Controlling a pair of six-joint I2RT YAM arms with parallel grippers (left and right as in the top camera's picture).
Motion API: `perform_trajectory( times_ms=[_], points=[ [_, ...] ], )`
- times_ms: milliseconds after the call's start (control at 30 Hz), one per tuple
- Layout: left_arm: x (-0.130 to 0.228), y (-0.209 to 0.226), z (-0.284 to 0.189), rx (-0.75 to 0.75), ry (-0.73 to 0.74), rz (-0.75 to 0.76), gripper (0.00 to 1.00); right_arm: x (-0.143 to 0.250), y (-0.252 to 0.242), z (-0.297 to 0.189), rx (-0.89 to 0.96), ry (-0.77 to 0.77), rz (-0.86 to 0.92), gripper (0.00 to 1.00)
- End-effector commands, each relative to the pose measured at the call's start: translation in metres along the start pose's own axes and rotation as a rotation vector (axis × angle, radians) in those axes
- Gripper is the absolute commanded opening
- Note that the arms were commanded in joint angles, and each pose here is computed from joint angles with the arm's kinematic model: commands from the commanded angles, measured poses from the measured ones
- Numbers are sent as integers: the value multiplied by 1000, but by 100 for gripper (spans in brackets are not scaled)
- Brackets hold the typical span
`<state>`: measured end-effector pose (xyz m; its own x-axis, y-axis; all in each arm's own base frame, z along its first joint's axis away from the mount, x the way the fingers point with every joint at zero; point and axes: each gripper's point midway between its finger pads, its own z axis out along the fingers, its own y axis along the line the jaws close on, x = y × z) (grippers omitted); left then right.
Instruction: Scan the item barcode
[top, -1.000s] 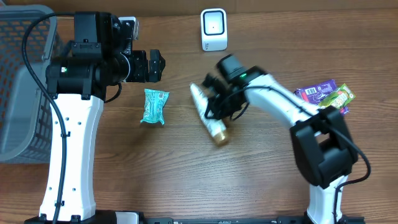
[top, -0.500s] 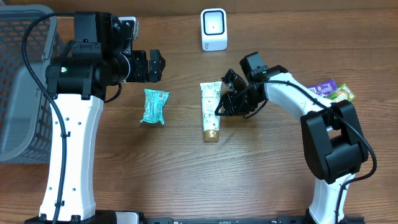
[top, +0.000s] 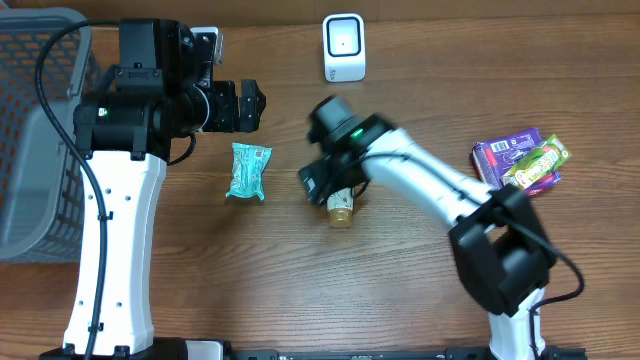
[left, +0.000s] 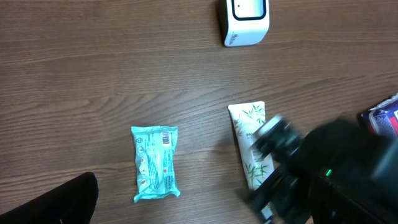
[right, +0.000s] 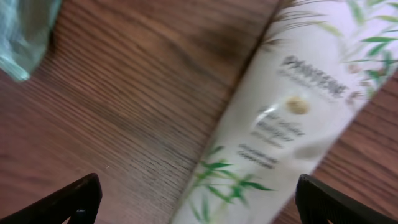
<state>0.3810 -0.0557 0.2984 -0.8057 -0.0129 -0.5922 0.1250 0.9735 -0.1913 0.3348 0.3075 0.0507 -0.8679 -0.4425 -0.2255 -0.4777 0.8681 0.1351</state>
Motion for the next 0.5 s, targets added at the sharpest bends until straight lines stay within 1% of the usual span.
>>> perform_trajectory(
  times_ms=[0,100,267,367,400,433,467],
  points=[
    [-3,-1,0,6,-5,-12,100,-1,-28,16,311,-35,-14,100],
    [-3,-1,0,6,-5,-12,100,3,-36,18,434,-38,-57,100],
    [-3,-1,0,6,-5,-12,100,11,-42,30,470,18,-132,99],
    [-3,-1,0,6,-5,-12,100,21,-56,41,544,69,-164,91],
    [-3,-1,0,6,-5,-12,100,25,-59,44,559,89,-176,85],
    [-3,-1,0,6,-5,-12,100,31,-64,48,584,118,-186,73],
    [-3,-1,0,6,-5,-12,100,32,-65,48,589,126,-189,66]
  ],
)
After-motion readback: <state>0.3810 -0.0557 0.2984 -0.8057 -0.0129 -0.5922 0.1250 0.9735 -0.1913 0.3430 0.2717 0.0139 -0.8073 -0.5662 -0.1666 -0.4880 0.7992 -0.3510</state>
